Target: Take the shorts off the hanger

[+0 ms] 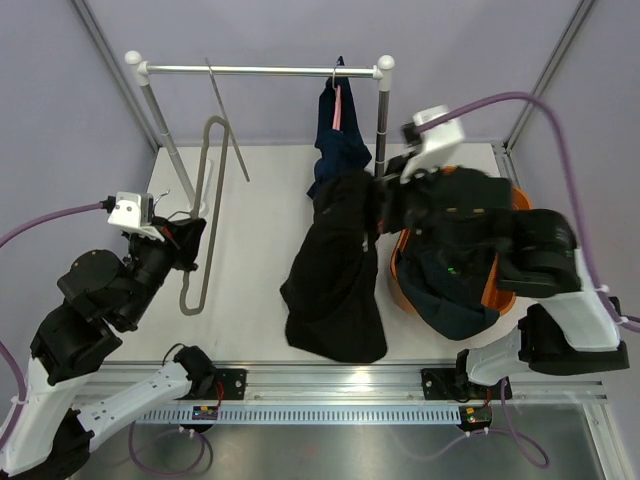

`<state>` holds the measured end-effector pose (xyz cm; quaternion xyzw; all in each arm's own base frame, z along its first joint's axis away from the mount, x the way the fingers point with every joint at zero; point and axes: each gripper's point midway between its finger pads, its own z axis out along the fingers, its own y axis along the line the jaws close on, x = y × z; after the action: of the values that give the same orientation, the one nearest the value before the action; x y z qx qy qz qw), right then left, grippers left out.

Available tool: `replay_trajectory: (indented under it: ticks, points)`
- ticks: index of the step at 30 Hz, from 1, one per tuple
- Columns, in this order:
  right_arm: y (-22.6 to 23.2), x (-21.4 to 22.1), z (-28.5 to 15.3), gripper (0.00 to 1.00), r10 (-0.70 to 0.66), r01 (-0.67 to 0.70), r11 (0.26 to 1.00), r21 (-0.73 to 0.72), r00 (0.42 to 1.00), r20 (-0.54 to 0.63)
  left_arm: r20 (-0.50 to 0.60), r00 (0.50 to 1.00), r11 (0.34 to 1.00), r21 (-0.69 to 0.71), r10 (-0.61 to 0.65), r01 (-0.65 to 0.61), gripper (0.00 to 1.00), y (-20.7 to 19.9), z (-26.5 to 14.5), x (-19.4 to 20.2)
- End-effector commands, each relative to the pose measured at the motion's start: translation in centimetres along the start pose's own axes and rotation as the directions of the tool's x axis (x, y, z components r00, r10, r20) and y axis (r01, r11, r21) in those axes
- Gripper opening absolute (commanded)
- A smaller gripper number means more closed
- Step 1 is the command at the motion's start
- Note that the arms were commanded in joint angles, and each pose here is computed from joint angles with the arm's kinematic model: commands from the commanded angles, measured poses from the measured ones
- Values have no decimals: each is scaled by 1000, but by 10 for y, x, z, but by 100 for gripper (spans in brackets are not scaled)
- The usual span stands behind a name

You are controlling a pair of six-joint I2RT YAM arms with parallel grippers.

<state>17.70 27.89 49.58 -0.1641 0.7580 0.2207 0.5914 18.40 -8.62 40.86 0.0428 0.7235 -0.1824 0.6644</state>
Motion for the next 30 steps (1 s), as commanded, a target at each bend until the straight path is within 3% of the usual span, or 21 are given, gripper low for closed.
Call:
replay_trajectory:
  ticks: [1, 3, 4, 5, 10, 14, 16, 18, 19, 20, 21, 23, 25, 26, 30]
  points:
    - [-82, -77, -49, 0, 9, -73, 965, 252, 969, 248, 56, 998, 1000, 19, -15, 14, 0, -4, -1, -18]
    - [-96, -84, -49, 0, -134, 37, 929, 369, 961, 241, 45, 999, 1000, 27, -9, 7, 0, -6, -1, -16]
    - [-110, -103, -58, 0, -99, -49, 898, 437, 946, 309, 37, 999, 1000, 28, -5, 4, 0, -7, 1, -15]
    - [-120, -107, -61, 0, -191, 31, 866, 499, 942, 275, 33, 999, 1000, 30, 3, -4, 0, -7, 1, -14]
    - [-168, -138, -82, 0, -178, -67, 812, 580, 918, 355, 20, 1000, 999, 45, 20, -21, 0, -10, 2, -13]
    - [-217, -152, -86, 0, -241, -90, 678, 729, 910, 336, 8, 1000, 998, 63, 28, -28, 0, -14, 4, -11]
    - [-232, -154, -75, 0, -260, -76, 647, 759, 914, 313, -3, 999, 997, 72, 34, -34, 0, -16, 6, -7]
    - [-264, -158, -84, 0, -228, -169, 582, 796, 905, 358, -21, 999, 996, 75, 42, -40, 0, -17, 8, 0]
    - [-272, -151, -69, 0, -220, -143, 581, 801, 920, 324, -25, 999, 996, 75, 44, -42, 0, -17, 8, 2]
    - [-280, -152, -69, 0, -184, -204, 583, 787, 910, 372, -33, 998, 996, 74, 48, -45, 0, -16, 8, 5]
    - [-300, -144, -67, 0, -174, -204, 539, 817, 922, 345, -38, 998, 996, 71, 51, -48, 0, -15, 8, 8]
    - [-311, -146, -64, 0, -129, -268, 551, 790, 908, 398, -43, 998, 996, 72, 53, -49, 0, -15, 8, 10]
    - [-342, -135, -63, 0, -88, -301, 493, 816, 916, 391, -50, 997, 996, 71, 54, -51, 0, -14, 8, 13]
    - [-348, -138, -70, 0, -66, -363, 486, 795, 892, 448, -54, 997, 996, 71, 55, -51, 0, -14, 8, 15]
    - [-370, -119, -60, 0, 27, -399, 495, 772, 895, 446, -65, 996, 996, 71, 60, -55, 0, -14, 10, 19]
